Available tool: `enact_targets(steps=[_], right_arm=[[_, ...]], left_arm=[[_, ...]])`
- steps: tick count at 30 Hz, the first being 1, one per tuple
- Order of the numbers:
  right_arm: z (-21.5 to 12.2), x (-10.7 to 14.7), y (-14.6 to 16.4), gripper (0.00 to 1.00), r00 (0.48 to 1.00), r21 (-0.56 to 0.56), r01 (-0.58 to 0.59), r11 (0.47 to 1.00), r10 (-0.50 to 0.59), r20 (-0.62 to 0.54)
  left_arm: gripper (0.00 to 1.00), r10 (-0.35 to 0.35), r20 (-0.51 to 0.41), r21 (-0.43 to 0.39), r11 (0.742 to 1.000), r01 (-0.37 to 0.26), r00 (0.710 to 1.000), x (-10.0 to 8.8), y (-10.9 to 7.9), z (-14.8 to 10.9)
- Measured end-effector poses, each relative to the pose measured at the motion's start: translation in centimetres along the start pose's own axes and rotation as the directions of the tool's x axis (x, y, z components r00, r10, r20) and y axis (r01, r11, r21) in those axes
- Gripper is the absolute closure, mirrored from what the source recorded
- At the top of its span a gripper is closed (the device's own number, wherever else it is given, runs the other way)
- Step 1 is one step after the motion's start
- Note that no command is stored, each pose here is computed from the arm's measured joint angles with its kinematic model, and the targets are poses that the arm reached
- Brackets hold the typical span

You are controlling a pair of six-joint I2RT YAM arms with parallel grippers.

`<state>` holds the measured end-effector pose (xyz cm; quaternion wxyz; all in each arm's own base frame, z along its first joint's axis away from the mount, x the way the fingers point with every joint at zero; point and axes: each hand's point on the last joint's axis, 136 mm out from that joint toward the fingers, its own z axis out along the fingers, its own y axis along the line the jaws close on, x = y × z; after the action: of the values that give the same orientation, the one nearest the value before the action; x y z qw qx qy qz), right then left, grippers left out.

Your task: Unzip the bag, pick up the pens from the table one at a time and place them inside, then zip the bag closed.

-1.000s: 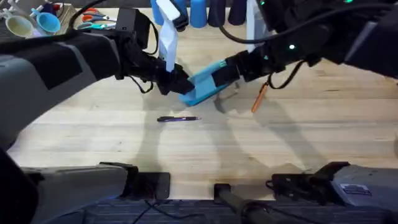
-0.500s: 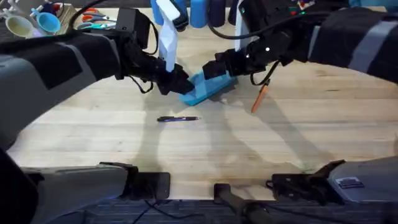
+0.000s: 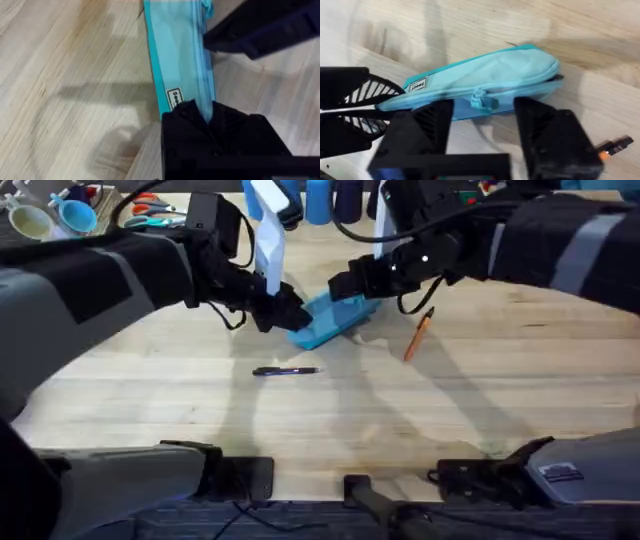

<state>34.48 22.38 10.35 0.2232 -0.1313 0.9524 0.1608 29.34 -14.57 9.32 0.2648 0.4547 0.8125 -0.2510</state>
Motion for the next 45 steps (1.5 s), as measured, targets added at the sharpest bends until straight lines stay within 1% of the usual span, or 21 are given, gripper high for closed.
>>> enact_targets(steps=[1,3,7,10,15,20,22,23,37,40,45], right_arm=[[0.1,0.1,-0.1,0.332,1.0,0.002,0.0,1.0,0.0,-0.003],[0.3,0.2,-0.1,0.41,1.0,0.005,-0.001,1.0,0.001,-0.008],[0.4,0.2,-0.2,0.501,1.0,0.006,-0.001,1.0,0.001,-0.01],[0.4,0.2,-0.2,0.588,1.0,0.006,-0.001,1.0,0.001,-0.009],[0.4,0.2,-0.2,0.687,1.0,0.005,-0.001,1.0,0.001,-0.009],[0.4,0.2,-0.1,0.829,1.0,0.005,-0.001,1.0,0.001,-0.009],[0.4,0.2,-0.1,0.928,1.0,0.004,-0.001,1.0,0.001,-0.009],[0.4,0.2,-0.1,0.956,1.0,0.003,0.0,1.0,0.0,-0.01],[0.2,0.2,0.0,0.97,1.0,0.002,0.002,1.0,-0.002,-0.007],[-0.8,-0.4,0.3,0.97,1.0,-0.006,0.005,1.0,-0.005,0.021],[-3.4,-1.7,1.1,0.97,0.995,-0.027,0.017,0.999,-0.014,0.095]], left_arm=[[0.959,0.0,0.0,0.0,1.0,0.0,1.0,0.0,0.0,0.0],[0.959,0.0,0.0,0.0,1.0,0.0,1.0,0.0,0.0,0.0],[0.959,0.0,0.0,0.0,1.0,0.0,1.0,0.0,0.0,0.0],[0.959,0.0,0.0,0.0,1.0,0.0,1.0,0.0,0.0,0.0],[0.959,0.0,0.0,0.0,1.0,0.0,1.0,0.0,0.0,0.0],[0.959,0.0,0.0,0.0,1.0,0.0,1.0,0.0,0.0,0.0],[0.959,0.0,0.0,0.0,1.0,0.0,1.0,0.0,0.0,0.0],[0.959,0.0,0.0,0.0,1.0,0.0,1.0,0.0,0.0,0.0],[0.959,0.0,0.0,0.0,1.0,0.0,1.0,0.0,0.0,0.0],[0.959,0.0,0.0,0.0,1.0,0.0,1.0,0.0,0.0,0.0],[0.959,-0.001,0.0,0.002,1.0,0.001,1.0,0.0,-0.1,0.0]])
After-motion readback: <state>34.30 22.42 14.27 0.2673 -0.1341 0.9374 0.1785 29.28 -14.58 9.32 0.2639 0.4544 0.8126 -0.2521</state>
